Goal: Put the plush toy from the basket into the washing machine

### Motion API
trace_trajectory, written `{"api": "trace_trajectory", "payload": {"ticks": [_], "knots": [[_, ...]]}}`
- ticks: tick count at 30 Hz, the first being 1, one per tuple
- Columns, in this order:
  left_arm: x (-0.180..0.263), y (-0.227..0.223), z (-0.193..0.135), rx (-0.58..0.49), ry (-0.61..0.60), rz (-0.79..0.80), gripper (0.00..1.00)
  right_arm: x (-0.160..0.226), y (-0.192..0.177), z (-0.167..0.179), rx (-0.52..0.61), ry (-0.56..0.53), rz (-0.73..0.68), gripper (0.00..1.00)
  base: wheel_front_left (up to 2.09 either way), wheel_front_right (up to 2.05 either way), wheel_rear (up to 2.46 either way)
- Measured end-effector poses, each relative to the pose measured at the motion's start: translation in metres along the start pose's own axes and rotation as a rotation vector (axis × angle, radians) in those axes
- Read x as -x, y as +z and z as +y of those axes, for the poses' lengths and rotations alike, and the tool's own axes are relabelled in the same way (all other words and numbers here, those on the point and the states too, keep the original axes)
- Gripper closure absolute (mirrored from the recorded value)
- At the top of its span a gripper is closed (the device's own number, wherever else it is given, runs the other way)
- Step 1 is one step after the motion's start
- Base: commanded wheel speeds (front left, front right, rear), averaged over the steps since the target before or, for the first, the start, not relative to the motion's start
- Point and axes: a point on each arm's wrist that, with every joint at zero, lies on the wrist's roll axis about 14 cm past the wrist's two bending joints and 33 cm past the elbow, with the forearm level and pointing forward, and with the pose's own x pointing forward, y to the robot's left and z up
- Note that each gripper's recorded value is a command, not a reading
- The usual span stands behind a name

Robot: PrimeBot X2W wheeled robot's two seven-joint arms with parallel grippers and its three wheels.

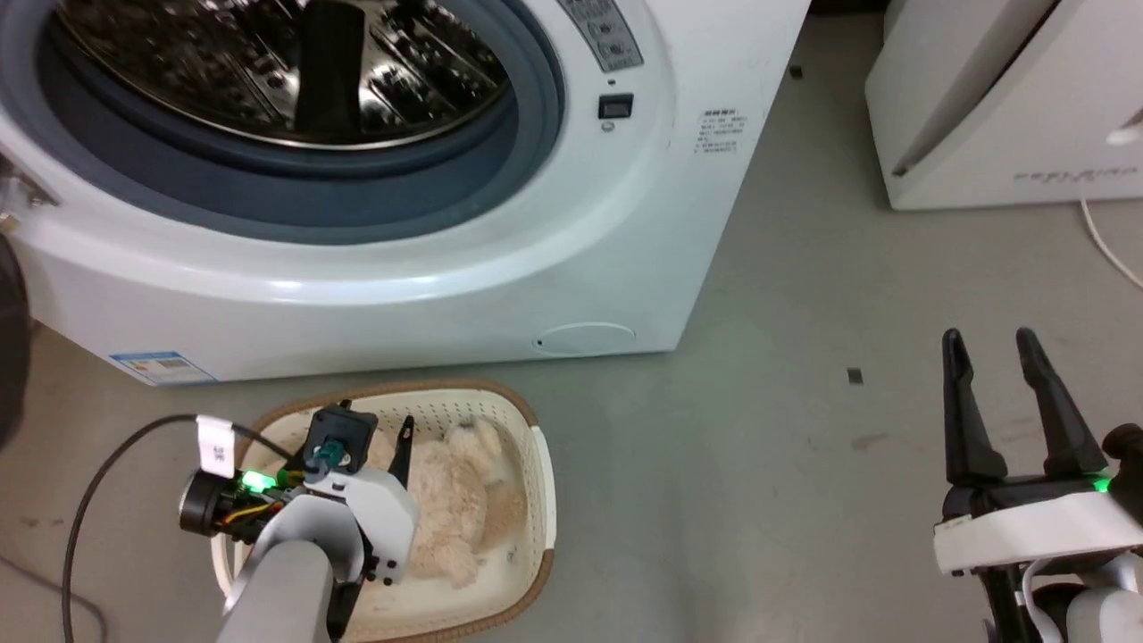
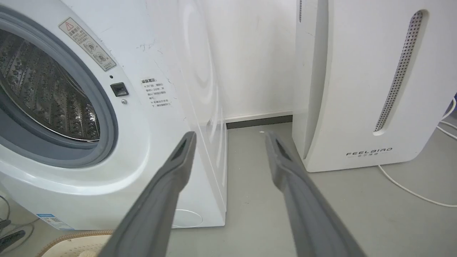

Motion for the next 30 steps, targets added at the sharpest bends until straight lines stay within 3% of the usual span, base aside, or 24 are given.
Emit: {"api": "trace_trajectory", "payload": {"ticks": [20, 30], "knots": [[-0.058, -0.104, -0.012, -0.238, -0.17, 0.383, 0.0, -0.031, -0.037, -0.032, -0.046, -0.089, 0.035, 0.0, 0.0, 0.0, 0.0], [-0.076, -0.16, -0.022, -0.298, -0.256, 0.556, 0.0, -0.043, -0.067, -0.049, -0.053, -0.135, 0.076, 0.0, 0.0, 0.0, 0.0]]}}
